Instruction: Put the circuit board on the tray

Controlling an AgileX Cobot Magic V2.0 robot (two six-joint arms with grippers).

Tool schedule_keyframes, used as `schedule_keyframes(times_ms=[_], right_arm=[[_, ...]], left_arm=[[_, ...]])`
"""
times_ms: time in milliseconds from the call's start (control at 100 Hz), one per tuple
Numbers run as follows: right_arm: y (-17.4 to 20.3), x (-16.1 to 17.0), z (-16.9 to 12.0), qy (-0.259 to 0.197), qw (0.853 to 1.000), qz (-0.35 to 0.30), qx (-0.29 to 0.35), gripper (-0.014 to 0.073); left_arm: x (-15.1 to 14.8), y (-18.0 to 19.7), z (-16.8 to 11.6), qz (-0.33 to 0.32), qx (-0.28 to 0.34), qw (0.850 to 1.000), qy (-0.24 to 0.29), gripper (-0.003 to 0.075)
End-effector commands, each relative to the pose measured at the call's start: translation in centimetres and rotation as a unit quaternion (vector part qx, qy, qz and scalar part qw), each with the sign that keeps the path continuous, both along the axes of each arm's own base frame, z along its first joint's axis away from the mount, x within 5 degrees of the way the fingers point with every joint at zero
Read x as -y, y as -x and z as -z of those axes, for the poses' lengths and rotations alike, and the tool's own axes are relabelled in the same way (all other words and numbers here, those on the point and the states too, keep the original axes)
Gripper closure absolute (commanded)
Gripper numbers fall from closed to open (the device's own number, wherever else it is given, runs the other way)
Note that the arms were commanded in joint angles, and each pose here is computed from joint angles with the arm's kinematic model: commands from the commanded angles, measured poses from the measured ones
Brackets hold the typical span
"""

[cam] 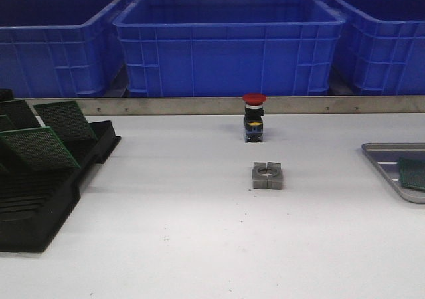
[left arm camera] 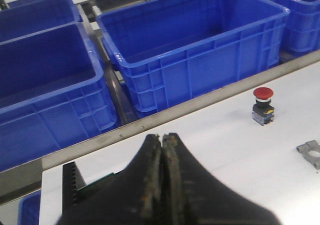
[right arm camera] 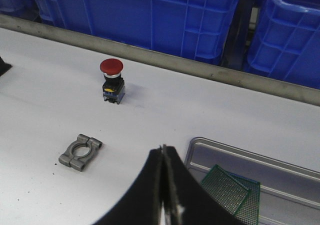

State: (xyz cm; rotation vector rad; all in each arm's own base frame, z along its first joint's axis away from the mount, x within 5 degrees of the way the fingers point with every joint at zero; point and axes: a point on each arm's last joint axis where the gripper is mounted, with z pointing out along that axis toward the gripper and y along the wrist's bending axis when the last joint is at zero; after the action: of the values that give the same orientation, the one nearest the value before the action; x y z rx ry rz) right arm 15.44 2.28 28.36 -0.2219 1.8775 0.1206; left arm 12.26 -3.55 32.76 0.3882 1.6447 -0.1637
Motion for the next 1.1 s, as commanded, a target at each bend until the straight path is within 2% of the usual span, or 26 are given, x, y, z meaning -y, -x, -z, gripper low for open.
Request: schedule_keyframes(times_ms=[0, 270, 440, 1090], right_arm=[[1.6, 0.5, -0.8, -0.002, 0.998, 0.023, 0.057, 0.0655], [6.7, 0.9, 0.8, -0.01, 0.99, 0.025, 0.137, 0.0655], [8.3, 1.0, 0.9, -0.015, 0.984, 0.021, 0.176, 0.0655], [8.7, 0.9, 0.8, -0.016, 0.983, 0.014, 0.182, 0.0655]], left_arm=[[-0.9, 1.1, -0.2, -0.043, 0.037, 0.997, 0.043, 0.0737], [-1.5, 4.2, 3.6, -0.055, 0.055, 0.995, 0.066, 0.0737], [-1.7, 5.1, 4.2, -0.056, 0.072, 0.993, 0.069, 0.0737], [-1.7, 5.2, 4.2, -0.057, 0.074, 0.993, 0.071, 0.0737]])
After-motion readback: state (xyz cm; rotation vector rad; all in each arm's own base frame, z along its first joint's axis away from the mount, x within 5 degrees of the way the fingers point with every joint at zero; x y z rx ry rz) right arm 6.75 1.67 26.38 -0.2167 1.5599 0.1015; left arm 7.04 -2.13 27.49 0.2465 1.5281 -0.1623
